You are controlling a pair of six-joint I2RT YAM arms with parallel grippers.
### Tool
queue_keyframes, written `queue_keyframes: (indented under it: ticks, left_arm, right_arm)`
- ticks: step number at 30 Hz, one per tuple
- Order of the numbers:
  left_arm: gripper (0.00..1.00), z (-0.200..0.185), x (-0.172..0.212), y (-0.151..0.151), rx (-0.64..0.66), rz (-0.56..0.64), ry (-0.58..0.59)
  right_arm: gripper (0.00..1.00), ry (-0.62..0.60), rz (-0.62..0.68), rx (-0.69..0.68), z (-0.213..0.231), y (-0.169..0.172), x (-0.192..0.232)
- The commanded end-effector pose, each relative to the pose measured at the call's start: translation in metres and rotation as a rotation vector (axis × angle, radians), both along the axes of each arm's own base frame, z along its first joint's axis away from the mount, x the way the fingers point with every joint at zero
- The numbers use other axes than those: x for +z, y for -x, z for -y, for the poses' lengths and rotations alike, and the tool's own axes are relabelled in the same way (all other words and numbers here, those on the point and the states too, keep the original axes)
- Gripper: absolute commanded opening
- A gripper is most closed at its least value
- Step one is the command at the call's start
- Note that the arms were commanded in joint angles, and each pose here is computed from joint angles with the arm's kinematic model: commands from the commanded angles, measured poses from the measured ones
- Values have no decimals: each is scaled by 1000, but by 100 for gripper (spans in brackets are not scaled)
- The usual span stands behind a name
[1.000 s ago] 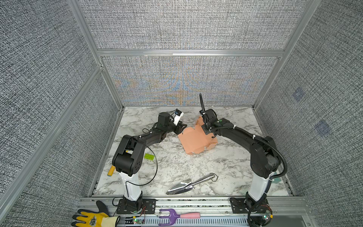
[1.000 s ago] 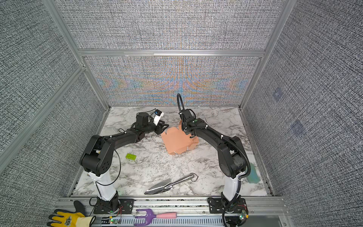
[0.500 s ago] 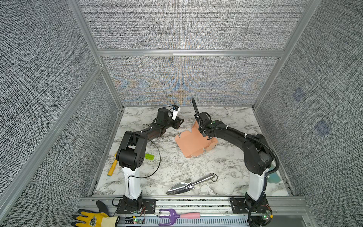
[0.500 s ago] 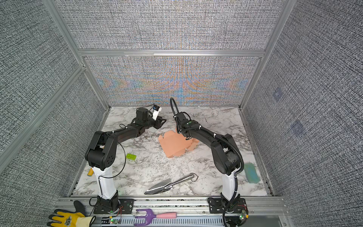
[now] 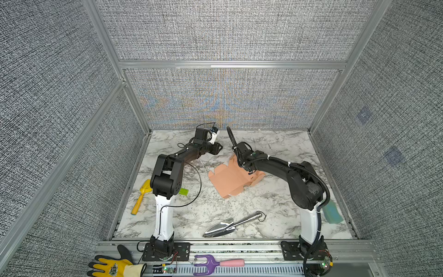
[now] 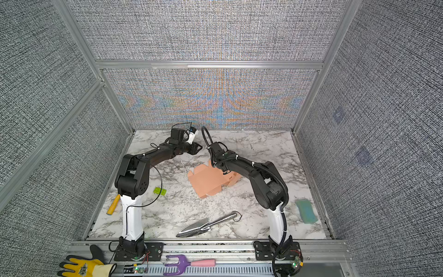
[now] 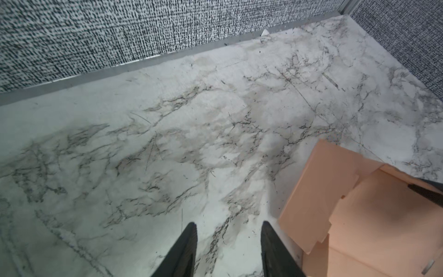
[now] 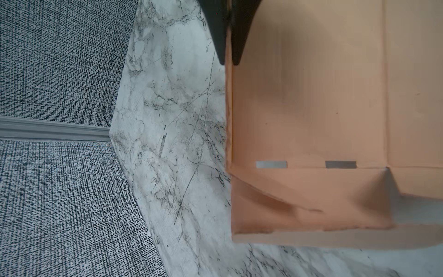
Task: Fold the paper box
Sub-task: 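Rotate and lower the pink box with the right gripper toward the left gripper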
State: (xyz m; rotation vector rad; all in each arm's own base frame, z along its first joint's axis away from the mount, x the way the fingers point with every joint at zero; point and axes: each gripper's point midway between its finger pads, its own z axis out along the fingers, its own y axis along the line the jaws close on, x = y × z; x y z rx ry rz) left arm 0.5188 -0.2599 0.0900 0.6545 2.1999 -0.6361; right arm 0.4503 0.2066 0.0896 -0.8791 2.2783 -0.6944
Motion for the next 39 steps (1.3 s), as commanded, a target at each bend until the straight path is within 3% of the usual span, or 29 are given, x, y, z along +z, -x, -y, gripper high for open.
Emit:
queue_keyframes:
  ticks: [1, 13, 28, 33, 39]
  left_arm:
    - [45, -4, -9, 9, -21, -29, -31]
    - [44, -22, -4, 26, 47, -7, 48]
    - [43, -53, 0, 54, 130, 41, 139]
    - [43, -50, -3, 60, 99, 45, 154]
    - [44, -44, -4, 62, 54, 52, 178]
  right_arm:
    - [0, -5, 37, 30, -7, -1, 4]
    - [0, 95, 199, 151, -38, 11, 41]
    - [0, 434, 493, 302, -85, 24, 55]
    - [0, 458, 594, 327, -94, 27, 69]
    - [0, 450, 610, 348, -99, 28, 72]
